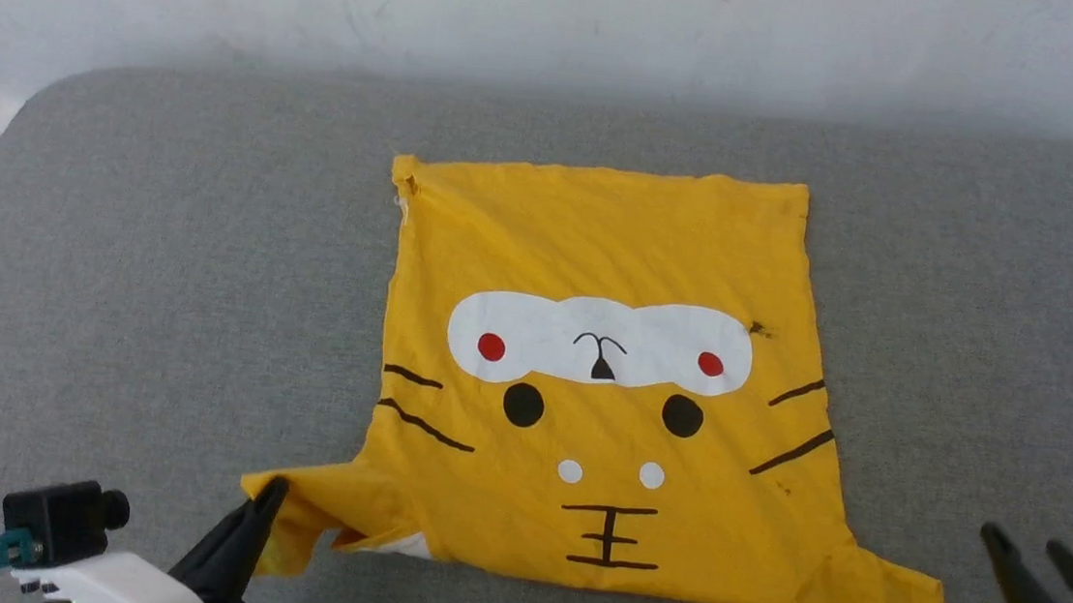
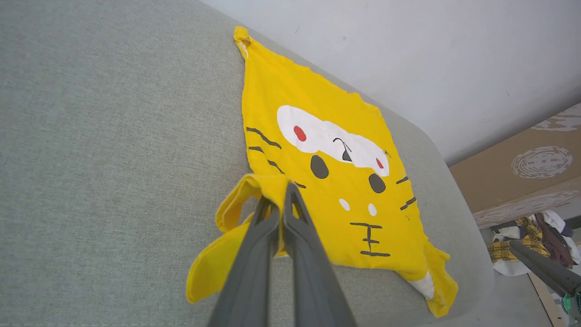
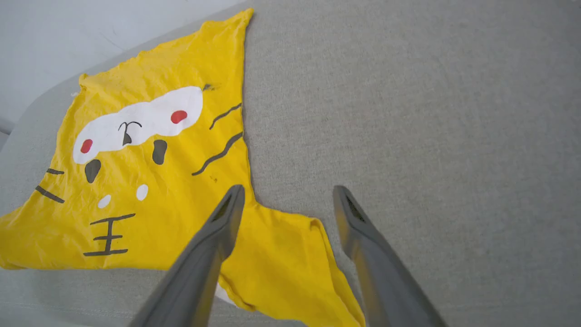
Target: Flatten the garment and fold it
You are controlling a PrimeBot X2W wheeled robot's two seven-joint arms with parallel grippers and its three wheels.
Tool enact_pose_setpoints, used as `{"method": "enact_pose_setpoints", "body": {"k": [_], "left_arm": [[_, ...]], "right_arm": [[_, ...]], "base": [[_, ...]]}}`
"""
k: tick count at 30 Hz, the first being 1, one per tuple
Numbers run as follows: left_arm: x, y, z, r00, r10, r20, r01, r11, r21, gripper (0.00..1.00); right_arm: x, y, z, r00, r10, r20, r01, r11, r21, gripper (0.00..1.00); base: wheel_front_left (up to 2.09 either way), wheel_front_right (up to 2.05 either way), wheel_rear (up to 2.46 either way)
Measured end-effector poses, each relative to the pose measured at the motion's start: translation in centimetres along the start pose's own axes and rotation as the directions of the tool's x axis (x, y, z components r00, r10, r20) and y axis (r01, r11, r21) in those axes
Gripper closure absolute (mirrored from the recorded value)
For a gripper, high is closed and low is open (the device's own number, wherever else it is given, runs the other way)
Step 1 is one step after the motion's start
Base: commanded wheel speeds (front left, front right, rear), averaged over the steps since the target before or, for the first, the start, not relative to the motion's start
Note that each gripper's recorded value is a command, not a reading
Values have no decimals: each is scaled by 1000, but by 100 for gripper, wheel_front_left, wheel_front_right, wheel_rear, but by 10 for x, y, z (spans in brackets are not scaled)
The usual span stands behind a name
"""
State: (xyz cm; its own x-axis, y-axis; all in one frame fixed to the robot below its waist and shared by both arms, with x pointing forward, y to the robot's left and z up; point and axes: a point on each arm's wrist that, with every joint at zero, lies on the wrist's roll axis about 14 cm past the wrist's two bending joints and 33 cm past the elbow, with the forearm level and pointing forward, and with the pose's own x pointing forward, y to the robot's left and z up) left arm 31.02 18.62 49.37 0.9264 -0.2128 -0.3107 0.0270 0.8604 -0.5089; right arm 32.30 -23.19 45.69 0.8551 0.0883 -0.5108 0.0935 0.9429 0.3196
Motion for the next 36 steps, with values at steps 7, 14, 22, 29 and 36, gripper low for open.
{"method": "enact_pose_setpoints", "body": {"k": [7,14,22,29,36], "left_arm": [[21,-14,10,999,-49,16,48,998,31,100],[48,-28,15,994,-110,8,109,993,52,100],[80,-28,7,990,-134,-32,136,989,60,100],[100,-18,-6,989,-123,-82,128,990,55,100],[109,-7,-20,988,-97,-121,104,993,51,100]], "right_arm": [[41,36,87,978,85,192,-49,982,-183,0],[101,74,138,972,154,176,-98,951,-293,0],[174,70,155,995,83,46,-65,950,-306,0],[231,70,131,993,32,-114,-62,962,-266,0],[271,77,100,976,12,-217,-69,964,-256,0]], "base": [[0,0,0],[0,0,0],[0,0,0],[0,0,0],[0,0,0]]}}
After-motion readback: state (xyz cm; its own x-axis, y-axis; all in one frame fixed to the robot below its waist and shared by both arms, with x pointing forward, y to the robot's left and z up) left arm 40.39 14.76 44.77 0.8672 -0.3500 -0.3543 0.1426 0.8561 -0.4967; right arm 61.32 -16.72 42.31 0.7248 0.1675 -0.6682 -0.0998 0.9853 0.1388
